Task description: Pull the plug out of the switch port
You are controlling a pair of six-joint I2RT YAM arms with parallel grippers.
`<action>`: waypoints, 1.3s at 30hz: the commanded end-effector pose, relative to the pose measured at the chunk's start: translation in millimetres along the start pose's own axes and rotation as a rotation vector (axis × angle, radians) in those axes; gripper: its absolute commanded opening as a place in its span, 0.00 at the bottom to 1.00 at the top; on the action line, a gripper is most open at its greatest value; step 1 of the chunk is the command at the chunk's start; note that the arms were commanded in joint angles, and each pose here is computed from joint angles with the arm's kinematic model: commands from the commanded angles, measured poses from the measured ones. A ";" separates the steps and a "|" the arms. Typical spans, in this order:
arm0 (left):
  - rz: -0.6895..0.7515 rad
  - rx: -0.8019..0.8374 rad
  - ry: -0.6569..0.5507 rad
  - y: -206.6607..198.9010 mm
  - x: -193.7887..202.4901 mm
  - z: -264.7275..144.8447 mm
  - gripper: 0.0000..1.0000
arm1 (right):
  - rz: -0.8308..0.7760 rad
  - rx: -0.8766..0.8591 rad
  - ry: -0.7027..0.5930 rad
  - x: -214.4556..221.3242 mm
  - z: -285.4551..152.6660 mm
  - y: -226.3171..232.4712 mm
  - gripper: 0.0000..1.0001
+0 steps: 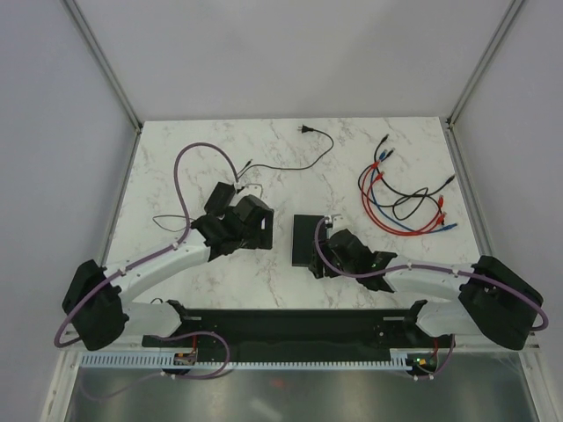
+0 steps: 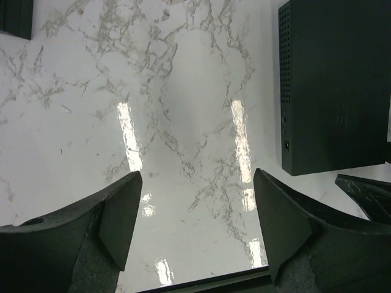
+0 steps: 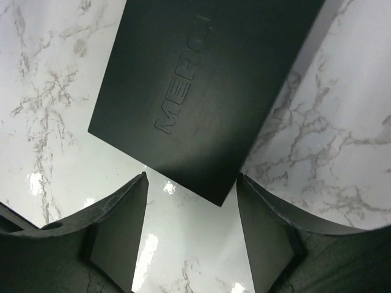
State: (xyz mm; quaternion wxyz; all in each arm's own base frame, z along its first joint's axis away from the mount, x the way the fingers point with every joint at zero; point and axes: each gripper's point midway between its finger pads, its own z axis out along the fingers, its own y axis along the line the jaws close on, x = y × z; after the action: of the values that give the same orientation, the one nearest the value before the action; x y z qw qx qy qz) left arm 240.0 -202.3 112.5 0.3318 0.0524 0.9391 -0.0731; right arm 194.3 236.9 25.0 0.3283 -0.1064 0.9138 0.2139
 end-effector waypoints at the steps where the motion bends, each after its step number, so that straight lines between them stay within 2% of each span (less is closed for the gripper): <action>1: -0.141 0.038 -0.125 1.1 -13.5 -12.7 0.80 | 0.016 -0.106 -0.003 -11.3 7.8 26.8 0.66; 5: -0.216 0.037 -0.174 17.8 -4.9 -24.8 0.76 | 0.089 -0.262 -0.018 -18.3 14.4 63.1 0.63; 10: -0.245 0.059 -0.210 30.0 5.6 -34.5 0.76 | 0.116 -0.440 -0.079 -52.1 15.4 122.3 0.62; 13: -0.243 0.056 -0.206 30.3 6.9 -33.2 0.76 | 0.118 -0.431 -0.110 -67.5 14.9 128.3 0.62; 16: -0.228 0.030 -0.175 32.4 14.5 -24.6 0.76 | 0.037 -0.360 -0.166 -88.6 7.7 121.9 0.63; 17: -0.217 0.015 -0.156 33.4 19.7 -19.7 0.76 | -0.012 -0.257 -0.169 -89.8 8.4 102.9 0.64; 19: -0.203 -0.007 -0.128 37.3 29.9 -12.7 0.76 | -0.044 -0.155 -0.197 -110.0 5.9 85.8 0.66; 21: -0.192 -0.028 -0.104 41.4 38.9 -6.8 0.76 | -0.057 -0.032 -0.185 -122.1 7.1 46.6 0.67; 22: -0.384 0.169 -0.108 -3.0 24.8 -8.5 0.73 | -0.045 -0.022 -0.198 -134.1 6.4 39.1 0.68; 23: -0.399 0.187 -0.108 -6.4 24.8 -7.7 0.48 | -0.036 0.011 -0.157 -131.8 8.3 23.1 0.68; 27: -0.507 0.258 -0.098 -19.5 28.1 -2.4 0.52 | 0.014 0.028 -0.173 -162.9 12.1 -22.1 0.72; 31: -0.598 0.270 -0.079 -22.9 37.0 8.1 0.57 | -0.089 -0.079 -0.086 -166.2 42.4 -21.7 0.73; 34: -0.640 0.292 -0.069 -30.8 34.3 12.5 0.58 | -0.099 -0.113 -0.050 -162.8 59.2 -27.1 0.72; 35: -0.645 0.302 -0.065 -34.3 33.1 12.9 0.59 | -0.109 -0.164 -0.087 -172.6 60.9 -22.0 0.71; 39: -0.679 0.280 -0.050 -36.3 33.9 21.3 0.60 | -0.101 -0.235 -0.115 -166.6 67.4 -24.0 0.68</action>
State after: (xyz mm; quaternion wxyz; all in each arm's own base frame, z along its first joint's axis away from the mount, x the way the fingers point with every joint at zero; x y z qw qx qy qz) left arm 208.7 -224.7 63.6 0.2956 -0.1791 0.8990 -0.2690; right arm 357.3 241.2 58.3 0.3385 -0.1375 0.8954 0.2543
